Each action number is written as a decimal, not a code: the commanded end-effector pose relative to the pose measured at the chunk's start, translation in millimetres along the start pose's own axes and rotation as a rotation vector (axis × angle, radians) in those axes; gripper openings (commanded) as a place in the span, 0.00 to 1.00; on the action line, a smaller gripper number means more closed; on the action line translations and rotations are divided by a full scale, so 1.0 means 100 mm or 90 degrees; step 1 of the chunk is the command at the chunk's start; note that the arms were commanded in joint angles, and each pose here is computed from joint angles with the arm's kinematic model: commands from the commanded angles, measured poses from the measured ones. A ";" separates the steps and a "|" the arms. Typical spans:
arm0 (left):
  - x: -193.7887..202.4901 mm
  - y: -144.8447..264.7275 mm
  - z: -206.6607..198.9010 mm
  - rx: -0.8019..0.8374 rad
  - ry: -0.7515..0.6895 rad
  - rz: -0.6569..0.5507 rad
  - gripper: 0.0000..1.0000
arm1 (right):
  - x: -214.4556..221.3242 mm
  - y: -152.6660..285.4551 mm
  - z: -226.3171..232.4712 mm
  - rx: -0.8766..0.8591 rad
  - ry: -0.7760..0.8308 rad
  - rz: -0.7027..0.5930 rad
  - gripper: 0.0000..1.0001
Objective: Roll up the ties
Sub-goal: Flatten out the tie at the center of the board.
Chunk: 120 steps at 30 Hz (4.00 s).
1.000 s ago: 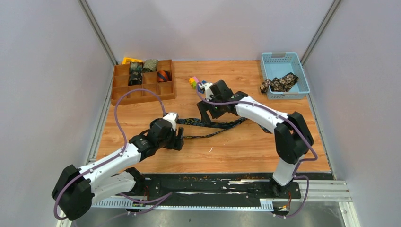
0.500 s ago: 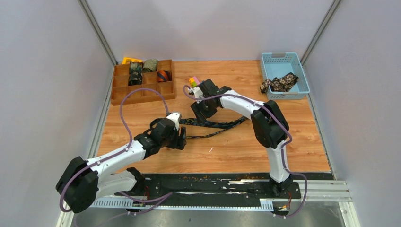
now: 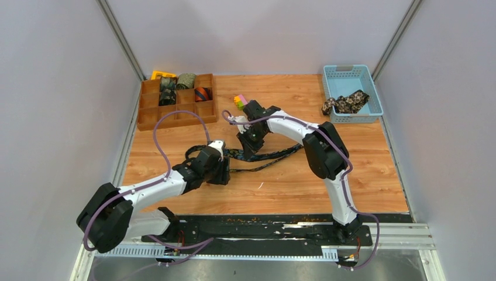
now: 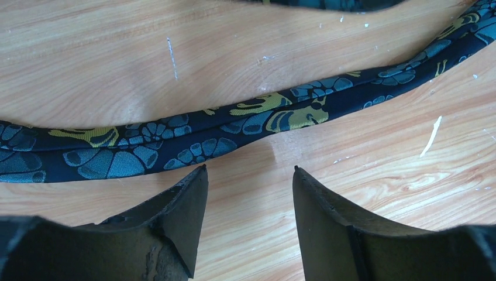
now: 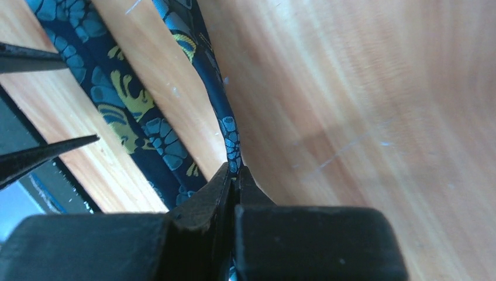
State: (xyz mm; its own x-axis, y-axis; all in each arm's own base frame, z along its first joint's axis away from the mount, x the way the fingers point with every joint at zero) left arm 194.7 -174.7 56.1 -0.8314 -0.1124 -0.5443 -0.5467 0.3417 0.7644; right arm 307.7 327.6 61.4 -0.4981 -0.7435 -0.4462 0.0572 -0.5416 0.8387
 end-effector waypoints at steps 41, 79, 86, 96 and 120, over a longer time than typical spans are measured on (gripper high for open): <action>-0.79 -0.71 -0.17 -0.071 0.040 0.036 0.49 | -0.23 0.88 -0.40 0.009 -0.096 -0.053 0.73; -0.81 -0.82 -2.41 0.276 -0.446 0.030 0.89 | 2.01 3.12 0.28 0.675 -0.566 -0.629 0.79; -0.65 -1.20 -2.49 0.269 -0.433 0.063 0.75 | 1.96 3.24 0.38 0.667 -0.542 -0.635 0.79; -0.44 -1.23 -2.48 0.295 -0.395 0.126 0.00 | 1.92 3.27 0.42 0.653 -0.526 -0.659 0.77; -0.72 -1.14 -1.97 0.434 0.064 0.409 0.23 | 1.72 2.38 -0.05 0.499 -0.574 -0.427 0.77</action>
State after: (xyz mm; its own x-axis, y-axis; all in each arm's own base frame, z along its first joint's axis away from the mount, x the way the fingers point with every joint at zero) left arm 288.4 -385.0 68.5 -0.9730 0.2199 -0.0697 0.1453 0.8189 0.5553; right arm 226.3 57.9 185.1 -0.6227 0.2460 -0.7428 -0.7741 -0.0553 0.6307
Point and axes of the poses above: each gripper's point midway between its finger pads, its own y axis back along the fingers, its own z axis along the line the jaws close on, x = y × z, the point moved 3 cm from there along y, back along the fingers, and after that the axes turned 10 degrees about y, right-handed, at the moved point
